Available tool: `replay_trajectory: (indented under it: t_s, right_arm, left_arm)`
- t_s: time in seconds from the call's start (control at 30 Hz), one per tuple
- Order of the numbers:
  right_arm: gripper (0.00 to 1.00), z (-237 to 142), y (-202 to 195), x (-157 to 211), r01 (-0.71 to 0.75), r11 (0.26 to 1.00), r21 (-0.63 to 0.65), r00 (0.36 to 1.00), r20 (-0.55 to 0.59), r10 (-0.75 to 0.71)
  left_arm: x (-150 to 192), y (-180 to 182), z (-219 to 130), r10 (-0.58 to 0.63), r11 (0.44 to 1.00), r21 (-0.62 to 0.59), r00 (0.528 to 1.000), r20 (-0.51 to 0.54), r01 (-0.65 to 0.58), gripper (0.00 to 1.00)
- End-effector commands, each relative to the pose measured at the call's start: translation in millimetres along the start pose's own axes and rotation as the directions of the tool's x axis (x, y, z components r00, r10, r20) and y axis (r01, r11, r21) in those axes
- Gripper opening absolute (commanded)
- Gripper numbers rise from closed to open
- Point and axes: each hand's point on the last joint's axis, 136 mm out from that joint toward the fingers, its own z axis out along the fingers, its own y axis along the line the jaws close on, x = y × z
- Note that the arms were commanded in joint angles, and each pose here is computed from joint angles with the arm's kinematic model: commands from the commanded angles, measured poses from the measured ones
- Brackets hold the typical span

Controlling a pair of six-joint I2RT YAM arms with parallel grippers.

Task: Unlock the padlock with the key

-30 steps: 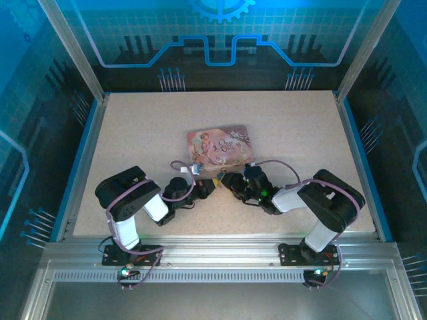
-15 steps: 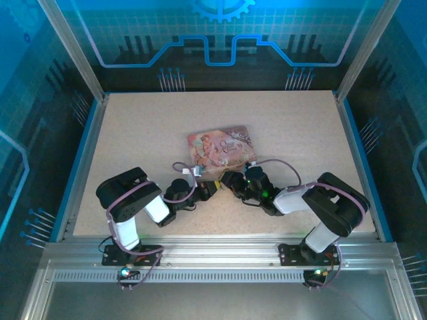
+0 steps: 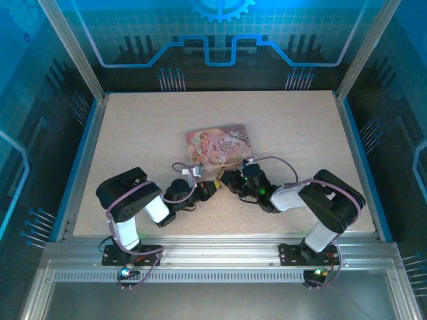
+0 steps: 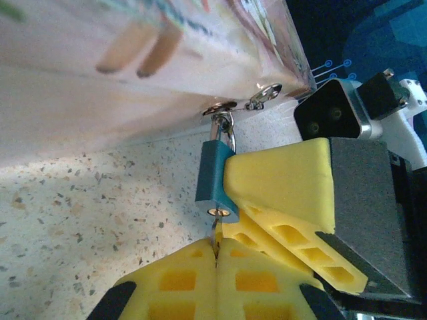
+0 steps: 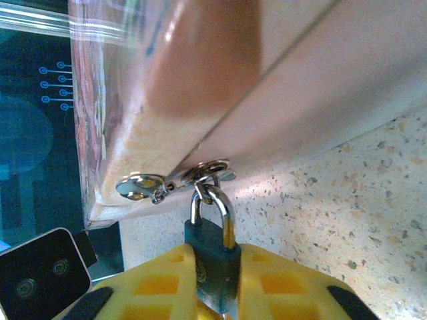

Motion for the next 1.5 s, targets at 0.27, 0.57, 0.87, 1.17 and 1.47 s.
replay_trajectory:
  t_s: [0.27, 0.57, 0.87, 1.17, 1.47]
  right_arm:
    - [0.05, -5, 15, 2, 0.118, 0.992, 0.054, 0.993, -0.021, -0.117]
    - [0.01, -5, 7, 10, 0.188, 0.972, 0.138, 0.980, -0.095, -0.176]
    - [0.00, 0, -1, 17, 0.245, 0.945, 0.218, 0.966, -0.141, -0.218]
    - [0.00, 2, -9, 21, 0.251, 0.939, 0.234, 0.962, -0.170, -0.215]
    - [0.00, -6, -16, 17, 0.281, 0.923, 0.263, 0.956, -0.164, -0.244]
  left_arm:
    - [11, -14, 4, 0.244, 0.967, 0.079, 0.969, -0.027, -0.242, 0.00]
    - [18, -17, 4, 0.413, 0.907, 0.101, 0.910, -0.033, -0.408, 0.00]
    - [32, -20, 4, 0.634, 0.773, 0.045, 0.771, -0.057, -0.632, 0.00]
    - [28, -26, 0, 0.827, 0.535, -0.054, 0.535, -0.170, -0.843, 0.00]
    - [26, -34, -2, 0.856, 0.488, -0.055, 0.490, -0.165, -0.871, 0.00]
